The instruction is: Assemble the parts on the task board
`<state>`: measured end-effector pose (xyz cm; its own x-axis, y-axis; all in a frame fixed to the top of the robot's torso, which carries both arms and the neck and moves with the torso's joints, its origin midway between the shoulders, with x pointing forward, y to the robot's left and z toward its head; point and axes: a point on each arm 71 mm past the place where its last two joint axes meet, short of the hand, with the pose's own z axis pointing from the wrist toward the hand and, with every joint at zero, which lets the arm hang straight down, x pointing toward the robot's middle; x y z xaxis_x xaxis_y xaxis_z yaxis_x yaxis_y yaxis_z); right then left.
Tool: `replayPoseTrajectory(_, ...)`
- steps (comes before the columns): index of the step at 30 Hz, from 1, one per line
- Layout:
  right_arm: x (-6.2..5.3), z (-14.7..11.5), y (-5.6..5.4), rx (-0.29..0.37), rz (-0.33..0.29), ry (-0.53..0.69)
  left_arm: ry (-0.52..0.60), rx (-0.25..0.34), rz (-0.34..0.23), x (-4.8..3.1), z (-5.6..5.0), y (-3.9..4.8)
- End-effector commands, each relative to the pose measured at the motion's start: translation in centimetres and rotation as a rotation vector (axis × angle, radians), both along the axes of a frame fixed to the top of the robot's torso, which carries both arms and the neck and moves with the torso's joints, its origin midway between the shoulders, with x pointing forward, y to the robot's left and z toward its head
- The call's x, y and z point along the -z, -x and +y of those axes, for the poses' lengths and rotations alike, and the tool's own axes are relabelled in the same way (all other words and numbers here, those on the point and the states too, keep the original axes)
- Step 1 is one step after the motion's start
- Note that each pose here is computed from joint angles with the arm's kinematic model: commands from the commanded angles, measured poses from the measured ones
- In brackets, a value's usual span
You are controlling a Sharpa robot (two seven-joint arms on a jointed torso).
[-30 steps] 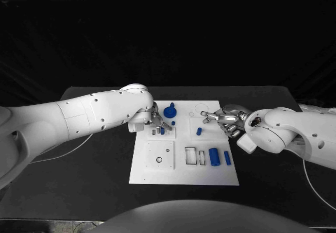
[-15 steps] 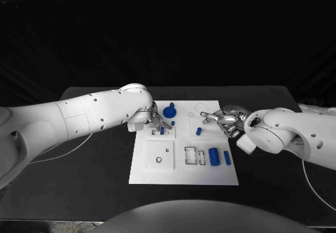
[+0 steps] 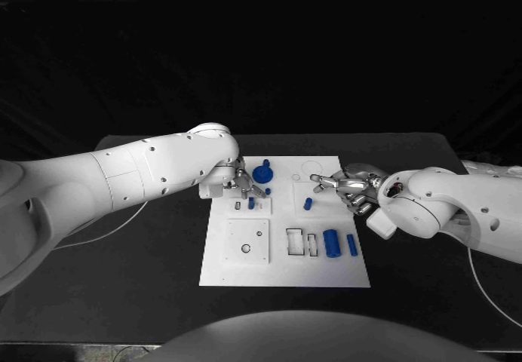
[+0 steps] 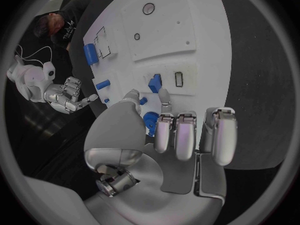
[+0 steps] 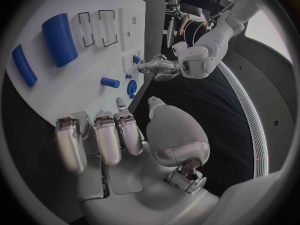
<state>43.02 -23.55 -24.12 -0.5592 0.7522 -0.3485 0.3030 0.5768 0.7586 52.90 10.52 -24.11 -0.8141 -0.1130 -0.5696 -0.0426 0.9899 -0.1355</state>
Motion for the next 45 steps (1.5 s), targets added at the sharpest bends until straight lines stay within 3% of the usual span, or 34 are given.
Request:
replayPoseTrajectory(1, 0.1, 0.11, 0.11, -0.017, 0.011, 0.002, -0.011, 0.029, 0.041, 0.05, -0.26, 0.07)
replayPoseTrajectory(15, 0.12, 0.16, 0.14, -0.019, 0.013, 0.002, -0.029, 0.027, 0.067, 0.13, -0.18, -0.6)
replayPoseTrajectory(45, 0.26, 0.25, 0.2, -0.019, 0.016, 0.002, -0.016, 0.025, 0.091, 0.26, -0.54, -0.62)
